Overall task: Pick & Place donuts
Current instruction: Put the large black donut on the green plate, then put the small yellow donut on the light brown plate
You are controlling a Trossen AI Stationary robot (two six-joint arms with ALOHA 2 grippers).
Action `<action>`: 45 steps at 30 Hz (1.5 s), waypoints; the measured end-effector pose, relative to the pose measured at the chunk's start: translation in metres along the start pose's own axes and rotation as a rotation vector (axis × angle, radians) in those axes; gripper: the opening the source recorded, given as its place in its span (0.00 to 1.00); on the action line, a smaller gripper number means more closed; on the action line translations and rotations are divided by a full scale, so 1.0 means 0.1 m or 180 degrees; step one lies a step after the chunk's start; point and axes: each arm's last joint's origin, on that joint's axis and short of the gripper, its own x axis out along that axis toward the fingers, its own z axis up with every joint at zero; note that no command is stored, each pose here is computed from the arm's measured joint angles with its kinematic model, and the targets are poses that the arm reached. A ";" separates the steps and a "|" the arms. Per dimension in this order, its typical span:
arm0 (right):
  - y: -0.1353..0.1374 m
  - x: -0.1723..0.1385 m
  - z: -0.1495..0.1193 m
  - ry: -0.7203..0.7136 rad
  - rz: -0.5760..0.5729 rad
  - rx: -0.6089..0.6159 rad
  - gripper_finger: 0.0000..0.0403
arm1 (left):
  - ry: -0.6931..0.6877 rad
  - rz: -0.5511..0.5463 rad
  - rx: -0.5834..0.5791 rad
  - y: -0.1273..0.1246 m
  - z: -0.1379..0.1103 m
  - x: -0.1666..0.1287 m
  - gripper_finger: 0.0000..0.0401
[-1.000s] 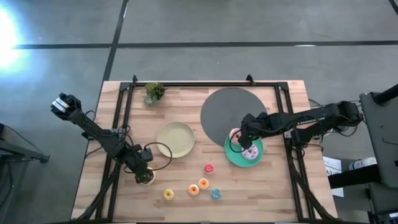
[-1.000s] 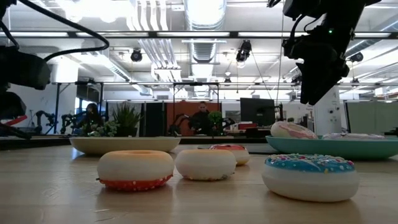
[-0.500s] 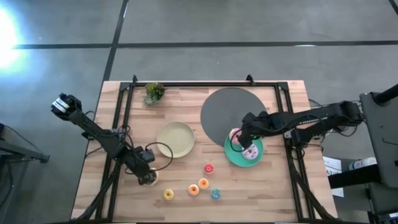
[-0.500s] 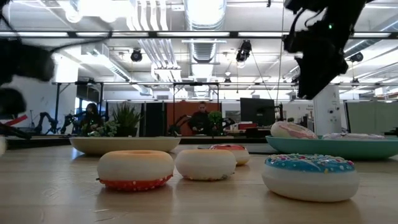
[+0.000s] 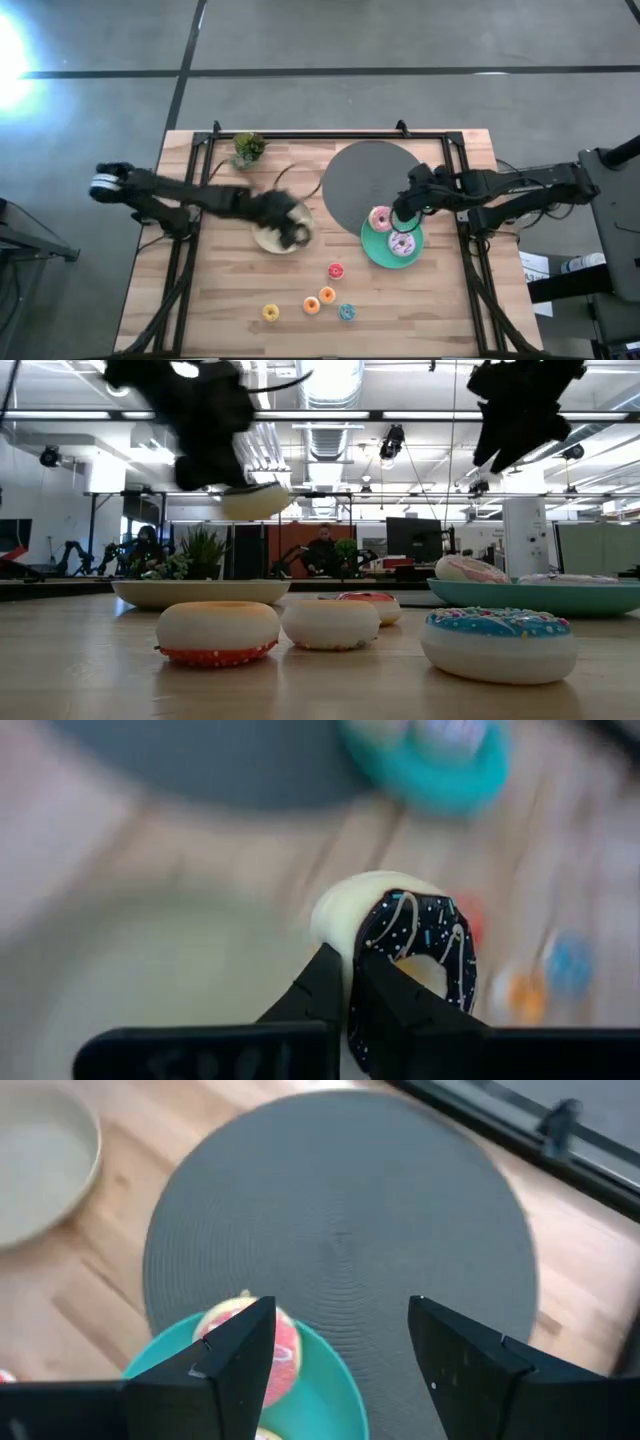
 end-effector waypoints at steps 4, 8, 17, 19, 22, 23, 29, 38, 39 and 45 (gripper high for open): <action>-0.14 -0.16 0.01 -0.0350 -0.0048 0.0335 0.54 | -0.0163 -0.0084 0.0328 -0.14 0.43 0.32 0.00; -0.27 -0.28 0.04 -0.0621 -0.0007 0.0592 0.54 | -0.0048 -0.0155 0.0526 -0.31 0.66 0.79 0.00; -0.40 -0.36 0.02 -0.0755 -0.0018 0.0649 0.54 | -0.0050 -0.0471 0.0686 -0.64 1.11 1.59 0.00; -0.43 -0.37 0.00 -0.0724 -0.0062 0.0619 0.54 | -0.0047 -0.0468 0.0681 -0.66 1.16 1.71 0.00; -0.46 -0.37 -0.02 -0.0676 -0.0137 0.0561 0.54 | -0.0012 -0.0467 0.0690 -0.71 1.15 1.87 0.00; -0.46 -0.37 -0.02 -0.0669 -0.0146 0.0552 0.54 | 0.0031 -0.0456 0.0695 -0.71 1.13 1.91 0.00; -0.48 -0.38 -0.03 -0.0660 -0.0164 0.0514 0.54 | 0.0284 -0.0340 0.0517 -0.65 0.99 2.11 0.13; -0.50 -0.37 -0.05 -0.0631 -0.0210 0.0463 0.54 | 0.0278 -0.0175 0.0636 -0.67 1.07 1.91 0.37; -0.50 -0.37 -0.05 -0.0630 -0.0211 0.0459 0.54 | 0.0311 -0.0161 0.0676 -0.67 1.08 1.87 0.38; -0.49 -0.34 -0.08 -0.0526 -0.0201 0.0107 0.54 | 0.0633 -0.0042 0.0975 -0.70 1.09 1.55 0.40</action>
